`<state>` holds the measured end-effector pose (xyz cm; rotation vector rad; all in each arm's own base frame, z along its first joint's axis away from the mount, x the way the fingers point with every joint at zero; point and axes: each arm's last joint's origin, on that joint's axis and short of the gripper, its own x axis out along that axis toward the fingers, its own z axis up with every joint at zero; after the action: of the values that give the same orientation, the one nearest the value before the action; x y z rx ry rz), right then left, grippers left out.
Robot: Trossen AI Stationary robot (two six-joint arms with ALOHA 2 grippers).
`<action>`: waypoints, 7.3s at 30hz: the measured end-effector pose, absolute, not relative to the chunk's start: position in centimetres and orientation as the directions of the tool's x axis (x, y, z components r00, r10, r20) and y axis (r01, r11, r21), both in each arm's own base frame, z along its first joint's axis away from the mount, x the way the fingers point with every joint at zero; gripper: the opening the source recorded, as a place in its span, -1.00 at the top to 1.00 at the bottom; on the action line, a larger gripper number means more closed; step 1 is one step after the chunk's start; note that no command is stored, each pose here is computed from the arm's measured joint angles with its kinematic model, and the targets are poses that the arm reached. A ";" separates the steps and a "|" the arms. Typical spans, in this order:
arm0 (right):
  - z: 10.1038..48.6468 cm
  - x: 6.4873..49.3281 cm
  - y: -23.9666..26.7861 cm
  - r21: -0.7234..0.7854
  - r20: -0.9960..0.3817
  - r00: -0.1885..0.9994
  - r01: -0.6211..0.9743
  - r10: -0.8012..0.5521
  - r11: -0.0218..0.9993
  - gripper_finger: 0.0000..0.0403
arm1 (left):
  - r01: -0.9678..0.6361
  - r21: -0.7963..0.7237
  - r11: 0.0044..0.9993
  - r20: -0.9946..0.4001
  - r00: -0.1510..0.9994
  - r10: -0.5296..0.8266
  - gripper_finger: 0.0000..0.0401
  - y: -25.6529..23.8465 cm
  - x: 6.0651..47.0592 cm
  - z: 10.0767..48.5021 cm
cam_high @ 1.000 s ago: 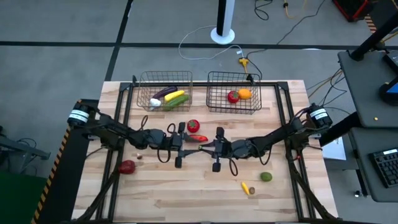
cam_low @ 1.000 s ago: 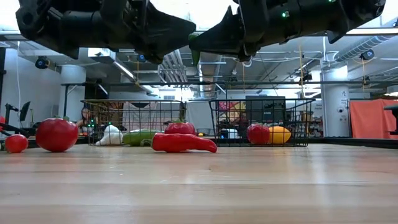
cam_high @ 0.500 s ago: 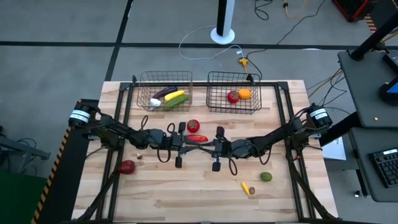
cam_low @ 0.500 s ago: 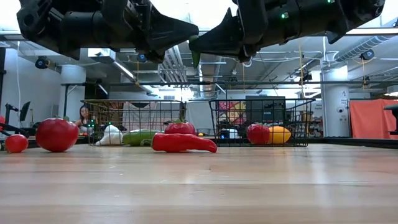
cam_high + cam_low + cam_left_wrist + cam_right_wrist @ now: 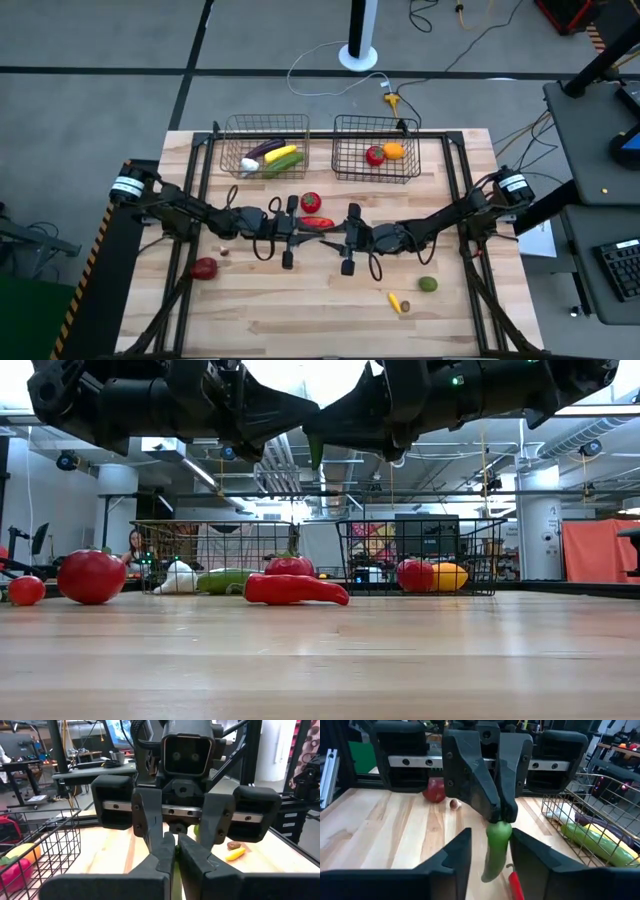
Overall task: Sort produce into baskets
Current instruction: Put the green chili pepper into the left wire basket, then put the green lime into the right wire basket
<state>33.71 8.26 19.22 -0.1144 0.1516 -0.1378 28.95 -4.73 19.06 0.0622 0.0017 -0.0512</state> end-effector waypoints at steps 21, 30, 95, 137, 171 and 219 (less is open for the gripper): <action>23.9 30.7 6.9 -0.037 -0.184 0.954 0.234 -0.237 0.972 0.03 | -0.271 0.161 0.949 -0.199 0.933 0.300 1.00 2.7 23.2 24.1; 24.3 30.5 6.5 -0.039 -0.179 0.953 0.242 -0.245 0.969 0.04 | -0.612 0.218 0.760 -0.359 0.674 0.645 1.00 11.4 18.2 26.9; 23.0 29.5 5.4 0.134 -0.397 0.872 0.363 -0.285 0.922 0.04 | -0.422 0.069 0.904 -0.524 0.756 0.393 0.65 4.4 19.7 26.4; 21.8 17.4 18.1 -0.022 -1.000 0.011 0.215 -0.025 0.976 -0.42 | -0.452 -0.004 0.892 -0.392 0.821 0.415 0.65 2.9 18.9 24.9; 15.7 15.8 17.4 0.036 -0.998 0.052 0.280 0.023 0.959 0.01 | -0.450 0.015 0.893 -0.433 0.802 0.412 0.65 3.1 20.1 23.9; 30.3 31.0 -13.4 -0.022 -0.903 0.275 0.737 -0.330 0.676 0.04 | -0.449 0.013 0.893 -0.427 0.805 0.411 0.65 3.1 20.3 23.9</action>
<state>30.98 -13.43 30.27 0.4479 1.0683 -0.7494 20.29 3.08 23.93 -0.0902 0.4361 0.4609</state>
